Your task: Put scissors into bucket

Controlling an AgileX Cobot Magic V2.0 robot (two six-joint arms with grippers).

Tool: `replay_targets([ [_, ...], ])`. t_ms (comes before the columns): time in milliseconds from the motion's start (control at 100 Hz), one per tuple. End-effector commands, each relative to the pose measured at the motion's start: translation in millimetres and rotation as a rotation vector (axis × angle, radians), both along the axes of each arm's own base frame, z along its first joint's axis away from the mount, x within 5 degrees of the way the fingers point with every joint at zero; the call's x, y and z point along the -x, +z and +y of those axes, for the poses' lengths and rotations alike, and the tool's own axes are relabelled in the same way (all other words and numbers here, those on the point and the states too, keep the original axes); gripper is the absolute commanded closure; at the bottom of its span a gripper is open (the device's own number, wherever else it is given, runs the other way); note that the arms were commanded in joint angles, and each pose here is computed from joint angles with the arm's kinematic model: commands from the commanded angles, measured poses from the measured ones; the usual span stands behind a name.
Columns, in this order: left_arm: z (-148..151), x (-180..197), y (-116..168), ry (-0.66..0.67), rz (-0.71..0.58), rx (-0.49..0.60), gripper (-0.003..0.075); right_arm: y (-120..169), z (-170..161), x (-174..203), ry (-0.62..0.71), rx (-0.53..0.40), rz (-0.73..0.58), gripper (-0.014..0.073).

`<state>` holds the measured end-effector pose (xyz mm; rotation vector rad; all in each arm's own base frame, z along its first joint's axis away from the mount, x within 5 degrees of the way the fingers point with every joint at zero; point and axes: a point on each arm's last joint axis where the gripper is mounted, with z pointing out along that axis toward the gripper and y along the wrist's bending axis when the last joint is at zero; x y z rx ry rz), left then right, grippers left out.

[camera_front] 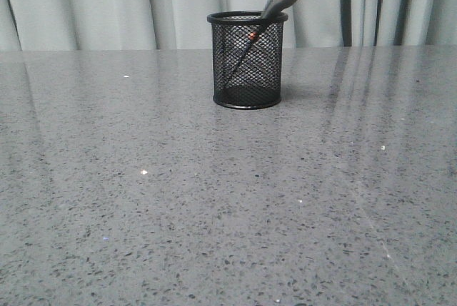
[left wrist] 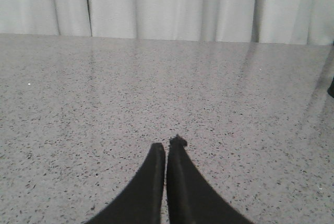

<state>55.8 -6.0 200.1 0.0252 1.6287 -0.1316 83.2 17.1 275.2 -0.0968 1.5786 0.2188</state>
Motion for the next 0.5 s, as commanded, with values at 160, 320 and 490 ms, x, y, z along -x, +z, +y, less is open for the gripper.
replay_targets([
  [160,0.6,0.3,-5.5,0.007,-0.058,0.015,0.0740,14.6,-2.9,-0.8,-0.033,-0.016,-0.082,0.0647],
  [320,0.6,0.3,-5.5,0.007,-0.058,0.015,0.0740,14.6,-2.9,-0.8,-0.033,-0.016,-0.082,0.0647],
  [490,0.6,0.3,-5.5,0.007,-0.058,0.015,0.0740,9.5,-3.8,-1.3,-0.046,0.020,-0.098,0.0647],
])
